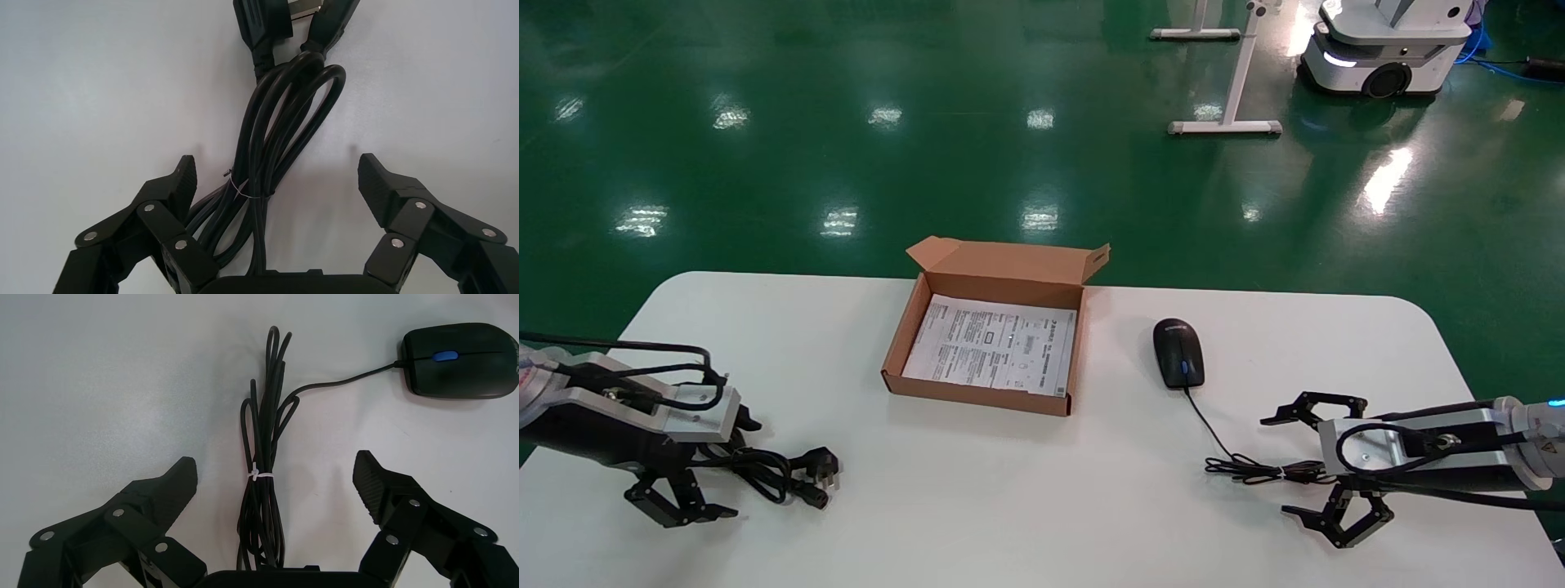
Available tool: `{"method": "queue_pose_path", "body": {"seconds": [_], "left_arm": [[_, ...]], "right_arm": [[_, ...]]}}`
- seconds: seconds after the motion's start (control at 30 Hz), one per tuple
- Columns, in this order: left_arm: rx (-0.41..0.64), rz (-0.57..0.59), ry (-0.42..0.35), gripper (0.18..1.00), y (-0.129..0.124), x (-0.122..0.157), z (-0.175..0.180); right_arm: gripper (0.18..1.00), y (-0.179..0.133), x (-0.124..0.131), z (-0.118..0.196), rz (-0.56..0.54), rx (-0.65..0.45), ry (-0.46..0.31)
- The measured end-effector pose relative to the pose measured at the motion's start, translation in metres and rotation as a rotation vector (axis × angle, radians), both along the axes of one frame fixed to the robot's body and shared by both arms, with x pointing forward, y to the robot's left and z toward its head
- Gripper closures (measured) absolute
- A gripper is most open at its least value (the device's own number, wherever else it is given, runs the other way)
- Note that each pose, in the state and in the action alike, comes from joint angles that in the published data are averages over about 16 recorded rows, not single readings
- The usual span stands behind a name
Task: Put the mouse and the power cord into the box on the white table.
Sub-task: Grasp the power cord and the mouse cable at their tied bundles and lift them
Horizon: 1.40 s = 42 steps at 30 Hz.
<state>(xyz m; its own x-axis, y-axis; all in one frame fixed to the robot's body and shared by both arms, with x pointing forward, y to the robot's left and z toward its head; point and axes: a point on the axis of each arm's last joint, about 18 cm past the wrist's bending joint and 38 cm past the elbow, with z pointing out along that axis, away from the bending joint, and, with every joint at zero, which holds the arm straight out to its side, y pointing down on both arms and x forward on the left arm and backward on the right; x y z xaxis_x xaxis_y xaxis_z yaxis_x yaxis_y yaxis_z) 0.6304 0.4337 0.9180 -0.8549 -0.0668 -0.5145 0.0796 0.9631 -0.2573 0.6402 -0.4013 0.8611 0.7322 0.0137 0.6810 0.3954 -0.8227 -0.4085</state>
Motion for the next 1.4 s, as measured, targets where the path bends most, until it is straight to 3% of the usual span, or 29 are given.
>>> {"method": "queue_pose_path", "body": {"seconds": [0.27, 0.5, 1.07, 1.23, 1.4], "left_arm": [[0.000, -0.002, -0.001, 0.273, 0.000, 0.000, 0.000], [0.000, -0.005, 0.000, 0.381, -0.001, 0.000, 0.000], [-0.015, -0.013, -0.005, 0.769, -0.001, -0.003, 0.006], [-0.044, -0.026, -0.055, 0.864, 0.002, -0.009, 0.030], [-0.086, -0.048, -0.161, 0.916, 0.004, -0.017, 0.076]], "right_arm": [[0.290, 0.000, 0.000, 0.000, 0.002, -0.001, -0.002], [0.417, 0.000, 0.000, 0.001, 0.003, -0.001, -0.006], [0.796, 0.000, 0.000, 0.005, 0.009, 0.000, -0.017], [0.873, 0.001, 0.000, 0.025, 0.023, 0.011, -0.057], [0.924, 0.005, 0.002, 0.069, 0.039, 0.042, -0.143]]}}
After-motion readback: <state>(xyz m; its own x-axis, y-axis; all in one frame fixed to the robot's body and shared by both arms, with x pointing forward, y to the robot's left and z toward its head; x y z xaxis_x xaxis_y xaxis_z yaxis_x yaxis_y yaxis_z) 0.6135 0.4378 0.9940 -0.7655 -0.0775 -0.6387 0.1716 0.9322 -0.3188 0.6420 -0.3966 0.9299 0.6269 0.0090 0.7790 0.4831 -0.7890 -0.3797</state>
